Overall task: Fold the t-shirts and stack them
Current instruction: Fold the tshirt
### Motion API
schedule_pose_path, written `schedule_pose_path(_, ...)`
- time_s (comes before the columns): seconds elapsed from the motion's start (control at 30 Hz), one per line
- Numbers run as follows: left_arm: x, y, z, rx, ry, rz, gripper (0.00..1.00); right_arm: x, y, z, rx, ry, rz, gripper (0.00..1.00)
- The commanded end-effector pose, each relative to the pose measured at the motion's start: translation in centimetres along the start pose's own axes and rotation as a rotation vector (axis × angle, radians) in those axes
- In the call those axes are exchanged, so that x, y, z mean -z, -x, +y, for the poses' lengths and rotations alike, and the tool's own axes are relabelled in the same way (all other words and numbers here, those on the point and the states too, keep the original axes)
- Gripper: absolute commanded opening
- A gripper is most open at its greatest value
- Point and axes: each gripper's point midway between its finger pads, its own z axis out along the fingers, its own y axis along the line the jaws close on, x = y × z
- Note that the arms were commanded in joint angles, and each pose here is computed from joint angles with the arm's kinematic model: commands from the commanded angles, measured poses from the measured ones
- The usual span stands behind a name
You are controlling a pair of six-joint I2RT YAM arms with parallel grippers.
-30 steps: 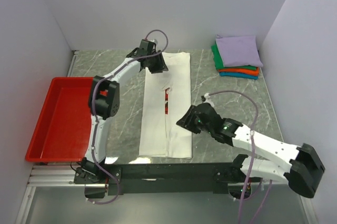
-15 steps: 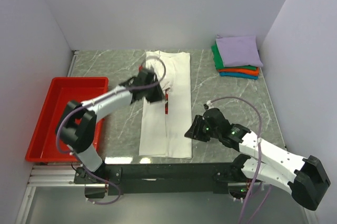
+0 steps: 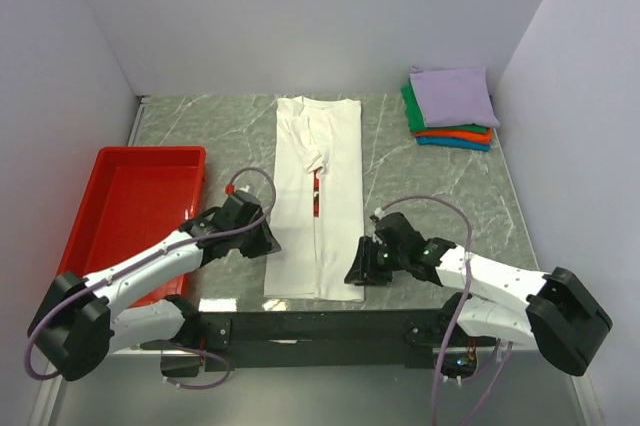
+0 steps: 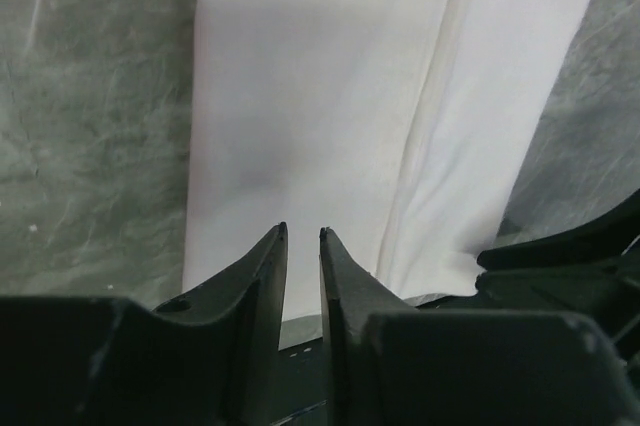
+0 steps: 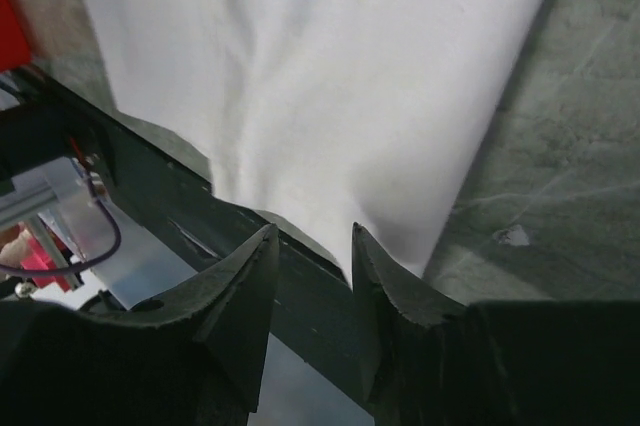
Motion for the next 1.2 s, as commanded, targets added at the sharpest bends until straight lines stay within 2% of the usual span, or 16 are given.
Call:
schedule_pose_path(0.0,0.0,-2.1,0.8,-0.023,-0.038,0.050,0.25,-0.8,-1.3,-0.4,-0.022,0.039,0.054,0.42)
schedule_pose_path(0.23,0.3,-6.0,1.6,-0.046,-0.121,0.147,0.21,-1.2,-3.4,-3.2,-0.060,-0.020,0.096,0.42)
schedule_pose_path(0.4,0.2,-8.2,3.7,-0.039,-0.070,0.201,0.19,-1.1,-3.7,-3.6,-0.074,-0.024,0.093,0.42)
schedule_pose_path(0.47,0.1,-9.1,4.6,-0.017,-0.039,0.229,0.16,-0.9,-3.6,-3.7,-0.079,-0.027,0.083,0.41)
schedule_pose_path(0.57,0.2,-9.5,5.7,0.011,0.037,0.244,0.10,-0.5,-3.3,-3.7,-0.073,-0.036,0.062,0.41)
schedule_pose_path(0.67,0.8,-9.2,5.3,0.032,0.058,0.246,0.10,0.1,-2.8,-3.9,-0.073,-0.048,0.034,0.42)
schedule_pose_path(0.77,2.5,-8.2,3.7,0.022,0.040,0.229,0.14,0.8,-2.3,-3.8,-0.072,-0.038,0.017,0.42)
schedule_pose_path(0.87,4.2,-6.2,2.6,0.008,0.058,0.165,0.29,1.5,-1.9,-3.5,-0.061,-0.033,-0.003,0.43)
schedule_pose_path(0.9,4.7,-6.0,3.4,0.012,0.108,0.156,0.35,1.7,-1.9,-3.7,-0.063,-0.047,-0.005,0.43)
schedule_pose_path(1.03,4.9,-6.1,3.9,0.031,0.138,0.155,0.43,1.8,-2.3,-4.2,-0.070,-0.052,-0.009,0.46)
schedule_pose_path(1.17,3.6,-6.7,5.1,0.050,0.165,0.161,0.43,1.4,-2.9,-4.7,-0.085,-0.050,0.011,0.46)
